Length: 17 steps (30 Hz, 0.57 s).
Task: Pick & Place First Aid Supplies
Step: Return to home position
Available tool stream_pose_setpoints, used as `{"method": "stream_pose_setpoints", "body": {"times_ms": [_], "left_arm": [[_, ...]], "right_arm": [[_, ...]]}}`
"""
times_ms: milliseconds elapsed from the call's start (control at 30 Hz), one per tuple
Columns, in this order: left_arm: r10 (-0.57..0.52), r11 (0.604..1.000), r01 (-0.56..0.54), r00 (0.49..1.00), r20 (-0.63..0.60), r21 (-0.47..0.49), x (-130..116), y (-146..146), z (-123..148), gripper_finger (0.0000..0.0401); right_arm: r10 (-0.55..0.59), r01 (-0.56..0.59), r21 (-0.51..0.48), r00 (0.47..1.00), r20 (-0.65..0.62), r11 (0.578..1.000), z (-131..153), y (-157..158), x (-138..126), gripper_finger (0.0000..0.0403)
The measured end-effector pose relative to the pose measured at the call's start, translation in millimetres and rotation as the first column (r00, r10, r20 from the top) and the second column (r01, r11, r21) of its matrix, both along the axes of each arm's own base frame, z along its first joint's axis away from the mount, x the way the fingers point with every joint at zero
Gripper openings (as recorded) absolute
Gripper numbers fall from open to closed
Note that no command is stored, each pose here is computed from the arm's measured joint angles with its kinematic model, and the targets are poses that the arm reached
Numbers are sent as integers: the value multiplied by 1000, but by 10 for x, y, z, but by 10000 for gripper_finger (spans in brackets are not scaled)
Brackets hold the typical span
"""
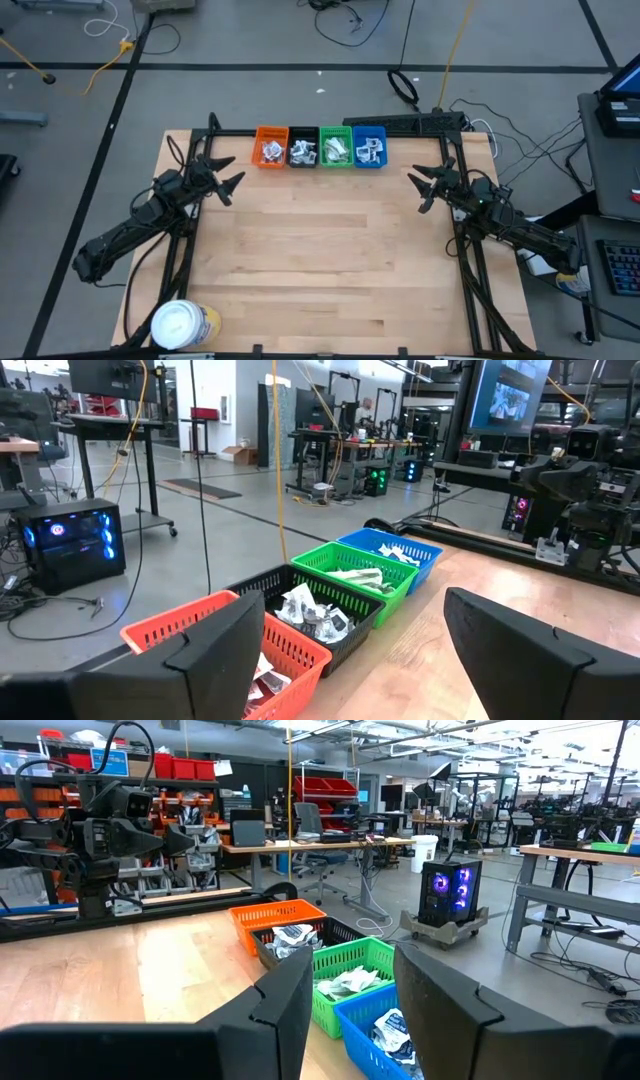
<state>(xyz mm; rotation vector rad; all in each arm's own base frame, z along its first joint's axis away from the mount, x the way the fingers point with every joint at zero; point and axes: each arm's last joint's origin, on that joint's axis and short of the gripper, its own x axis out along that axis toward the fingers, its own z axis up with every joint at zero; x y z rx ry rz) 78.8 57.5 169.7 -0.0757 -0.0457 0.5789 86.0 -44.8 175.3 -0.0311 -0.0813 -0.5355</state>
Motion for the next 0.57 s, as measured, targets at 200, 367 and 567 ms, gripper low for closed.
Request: {"method": "stream_pose_setpoints", "body": {"times_ms": [200, 367, 567], "left_arm": [[0, 1000, 0, 1000, 0, 0, 0, 0, 0, 316], [0, 1000, 0, 1000, 0, 0, 0, 0, 0, 323], [0, 1000, 0, 1000, 0, 0, 0, 0, 0, 324]], "right_arm": [[0, 0, 0, 1000, 0, 1000, 0, 0, 0, 139], [0, 0, 0, 1000, 0, 1000, 1, 0, 0, 139], [0, 0, 0, 1000, 0, 1000, 1, 0, 0, 139]]}}
